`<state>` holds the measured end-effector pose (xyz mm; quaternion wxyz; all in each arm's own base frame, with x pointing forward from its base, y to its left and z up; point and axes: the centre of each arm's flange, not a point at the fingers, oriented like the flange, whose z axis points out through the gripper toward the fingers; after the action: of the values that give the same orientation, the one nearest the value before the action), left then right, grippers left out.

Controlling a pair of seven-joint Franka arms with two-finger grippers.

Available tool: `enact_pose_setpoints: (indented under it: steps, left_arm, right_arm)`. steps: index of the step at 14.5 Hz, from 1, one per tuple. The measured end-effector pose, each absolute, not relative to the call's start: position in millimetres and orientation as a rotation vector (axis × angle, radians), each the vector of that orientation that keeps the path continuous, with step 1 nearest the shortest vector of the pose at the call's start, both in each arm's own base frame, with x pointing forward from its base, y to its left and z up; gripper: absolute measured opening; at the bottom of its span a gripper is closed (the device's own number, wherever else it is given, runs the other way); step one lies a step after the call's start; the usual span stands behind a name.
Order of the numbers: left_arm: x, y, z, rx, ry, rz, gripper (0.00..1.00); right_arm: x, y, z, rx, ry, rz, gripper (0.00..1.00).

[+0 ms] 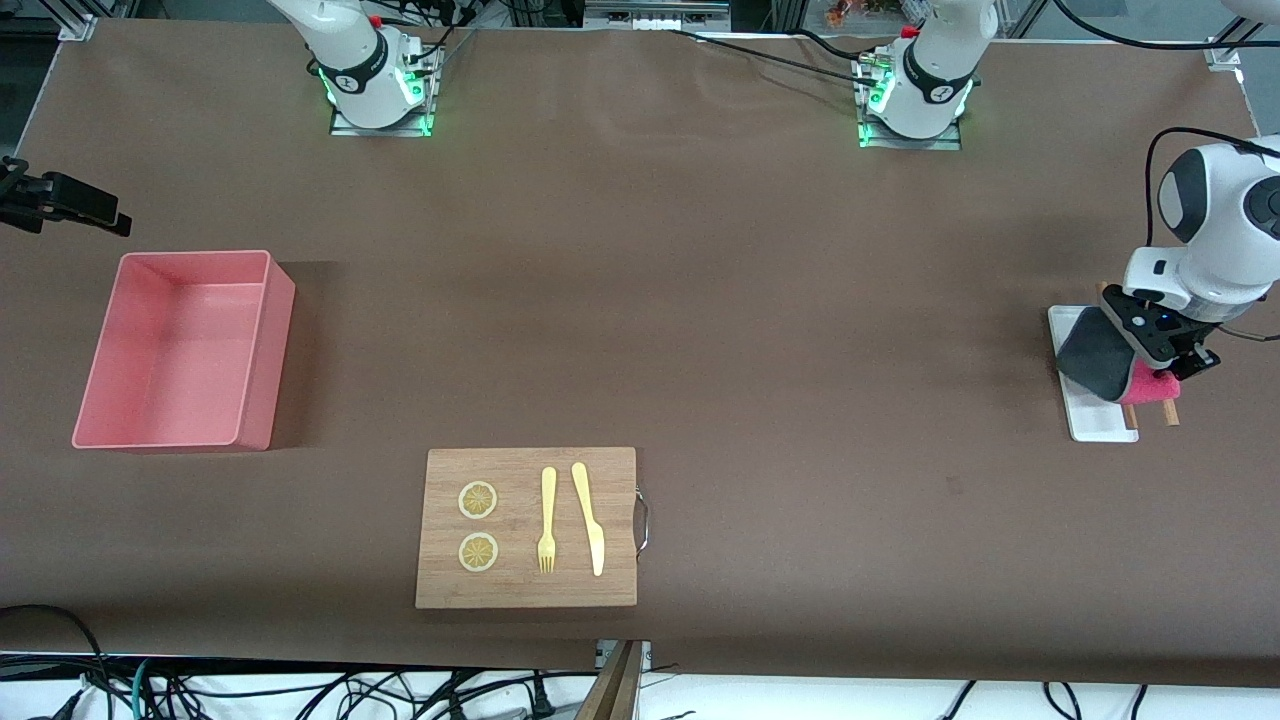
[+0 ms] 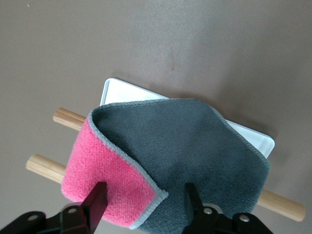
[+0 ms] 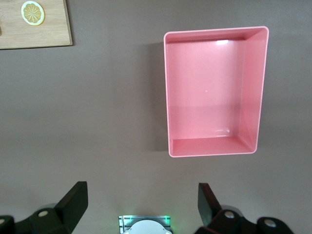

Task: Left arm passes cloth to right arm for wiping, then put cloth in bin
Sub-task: 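Grasp the cloth edge with the left gripper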

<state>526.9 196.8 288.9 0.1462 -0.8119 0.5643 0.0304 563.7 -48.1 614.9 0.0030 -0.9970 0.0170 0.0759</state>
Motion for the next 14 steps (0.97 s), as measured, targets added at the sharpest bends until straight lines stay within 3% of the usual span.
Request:
enact_pose_setpoints:
  steps: [1, 2, 5, 13, 14]
  left_arm:
    - [527.3, 196.8, 287.9, -2.331, 1.633, 0.084, 0.69]
    - [528.2, 196.1, 288.8, -2.319, 1.644, 0.079, 0.63]
    - [529.5, 195.0, 289.9, -2.3, 1.668, 0.078, 0.31]
    - [528.7, 195.2, 292.6, -2.306, 1.671, 0.103, 0.24]
    - [529.1, 192.6, 296.1, -2.307, 1.676, 0.118, 0.19]
  right_arm:
    - [563.7, -48.2, 614.9, -3.126, 0.053, 0.238, 1.0]
    - [563.7, -48.2, 614.9, -3.126, 0.053, 0.238, 1.0]
    - [564.0, -48.2, 615.1, -3.127, 0.054, 0.234, 1.0]
    - [564.4, -48.3, 615.3, -3.127, 0.054, 0.228, 1.0]
    - [564.5, -48.3, 615.4, -3.127, 0.054, 0.228, 1.0]
